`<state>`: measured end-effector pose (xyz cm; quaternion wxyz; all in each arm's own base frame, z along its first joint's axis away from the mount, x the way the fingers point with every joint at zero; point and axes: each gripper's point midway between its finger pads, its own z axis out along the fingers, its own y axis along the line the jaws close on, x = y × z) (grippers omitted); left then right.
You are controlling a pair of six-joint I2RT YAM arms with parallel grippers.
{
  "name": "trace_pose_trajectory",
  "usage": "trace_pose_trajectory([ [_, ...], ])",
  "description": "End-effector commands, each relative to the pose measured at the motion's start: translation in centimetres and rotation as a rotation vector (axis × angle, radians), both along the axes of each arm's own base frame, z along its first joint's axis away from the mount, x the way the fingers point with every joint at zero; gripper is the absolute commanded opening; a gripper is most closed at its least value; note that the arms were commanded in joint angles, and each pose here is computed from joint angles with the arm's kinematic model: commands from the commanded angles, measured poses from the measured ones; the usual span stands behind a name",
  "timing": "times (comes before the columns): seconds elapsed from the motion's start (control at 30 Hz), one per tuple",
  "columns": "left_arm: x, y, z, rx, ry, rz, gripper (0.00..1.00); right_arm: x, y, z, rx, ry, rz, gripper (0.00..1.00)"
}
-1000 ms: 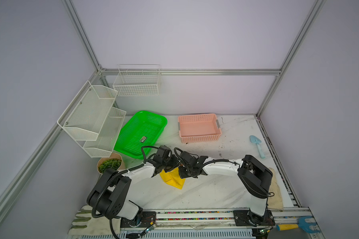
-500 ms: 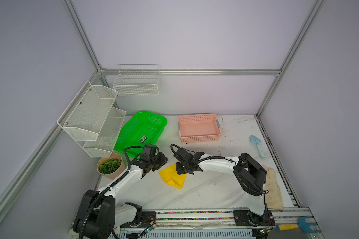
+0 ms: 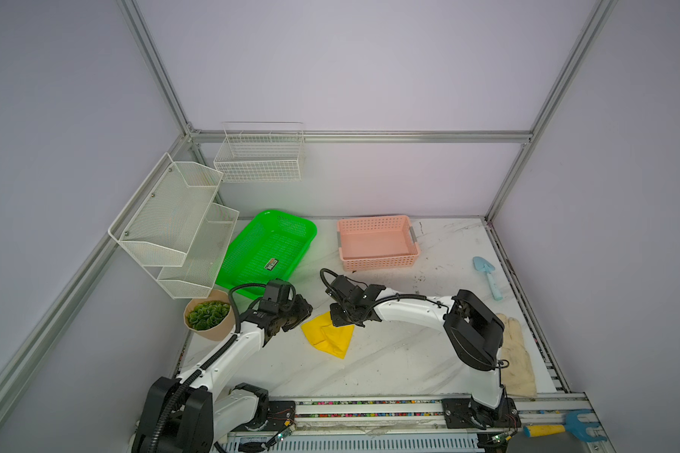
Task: Place the utensils on the paper napkin and roll it up
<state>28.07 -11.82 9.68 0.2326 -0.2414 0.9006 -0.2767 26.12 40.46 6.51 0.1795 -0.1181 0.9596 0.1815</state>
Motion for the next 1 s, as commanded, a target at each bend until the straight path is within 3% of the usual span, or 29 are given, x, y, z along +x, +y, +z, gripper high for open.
trace_pose_trajectory([
  [0.0,-1.3,-0.6,0.2,-0.012,-0.036,-0.055,0.25,0.2,-0.4,2.4,0.009,-0.034,-0.027,0.35],
  [0.27,-3.4,1.7,-2.4,0.054,0.030,0.034,0.27,-1.3,-3.6,4.3,0.011,-0.055,-0.050,0.23],
  [0.47,-3.9,2.6,-4.4,0.086,0.123,0.080,0.39,-3.0,-5.3,1.0,-0.039,0.006,-0.028,0.23],
  [0.7,-4.3,2.0,-6.3,0.066,0.211,0.069,0.39,-3.3,-4.9,-0.9,-0.025,0.030,-0.016,0.27],
  [0.97,-4.8,2.2,-6.9,0.056,0.213,0.093,0.40,-3.0,-3.8,-1.5,-0.005,0.033,0.005,0.29],
])
